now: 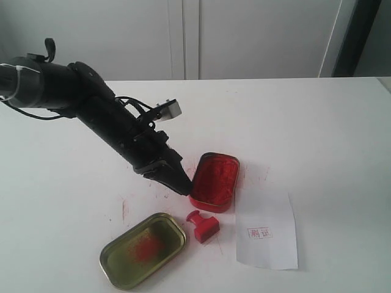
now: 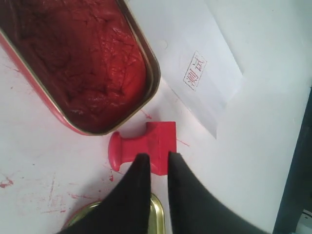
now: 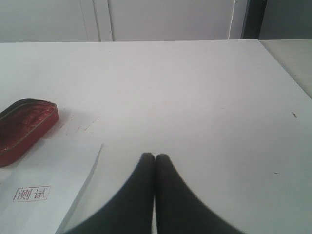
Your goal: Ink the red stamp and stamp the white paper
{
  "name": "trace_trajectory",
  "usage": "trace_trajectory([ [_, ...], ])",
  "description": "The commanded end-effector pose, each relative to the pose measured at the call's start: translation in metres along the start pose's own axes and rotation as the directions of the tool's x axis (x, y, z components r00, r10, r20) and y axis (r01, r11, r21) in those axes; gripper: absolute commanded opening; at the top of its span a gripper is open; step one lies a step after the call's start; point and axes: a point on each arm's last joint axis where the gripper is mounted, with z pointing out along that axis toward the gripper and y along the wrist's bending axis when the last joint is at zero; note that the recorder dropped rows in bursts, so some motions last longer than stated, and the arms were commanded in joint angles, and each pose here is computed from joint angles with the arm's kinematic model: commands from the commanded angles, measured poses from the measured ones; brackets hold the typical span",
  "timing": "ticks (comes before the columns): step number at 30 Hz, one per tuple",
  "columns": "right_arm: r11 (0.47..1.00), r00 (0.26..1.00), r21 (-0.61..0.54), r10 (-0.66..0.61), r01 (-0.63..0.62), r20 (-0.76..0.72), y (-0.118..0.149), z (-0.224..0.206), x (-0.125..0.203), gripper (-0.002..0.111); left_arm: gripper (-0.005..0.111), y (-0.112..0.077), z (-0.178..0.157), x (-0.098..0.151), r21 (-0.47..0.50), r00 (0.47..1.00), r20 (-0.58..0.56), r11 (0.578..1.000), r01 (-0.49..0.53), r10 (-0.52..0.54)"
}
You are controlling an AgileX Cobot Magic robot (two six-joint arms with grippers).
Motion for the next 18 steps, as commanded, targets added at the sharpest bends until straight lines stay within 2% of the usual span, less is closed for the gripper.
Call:
trace_trajectory([
  [1,1.000,1.000,0.002,-0.007,0.007,0.000,0.000,0.000,0.002,0.000,0.000,-0.005,-0.004,-0.001,0.020,1.000,0.010,1.000,0.008,-0.008],
  [6,1.000,1.000,0.002,-0.007,0.007,0.000,0.000,0.000,0.002,0.000,0.000,-0.008,-0.008,-0.002,0.020,1.000,0.015,1.000,0.007,-0.007],
  [11,1.000,1.000,0.002,-0.007,0.007,0.000,0.000,0.000,0.002,0.000,0.000,-0.016,-0.019,-0.006,-0.020,0.999,0.044,1.000,0.015,-0.014],
  [15,1.000,1.000,0.002,-0.007,0.007,0.000,0.000,0.000,0.002,0.000,0.000,-0.027,-0.030,-0.007,-0.122,0.998,0.048,0.992,0.042,-0.036],
  [18,1.000,1.000,0.002,-0.007,0.007,0.000,0.000,0.000,0.002,0.000,0.000,-0.036,-0.027,-0.004,-0.288,0.999,-0.021,0.957,0.027,-0.035],
])
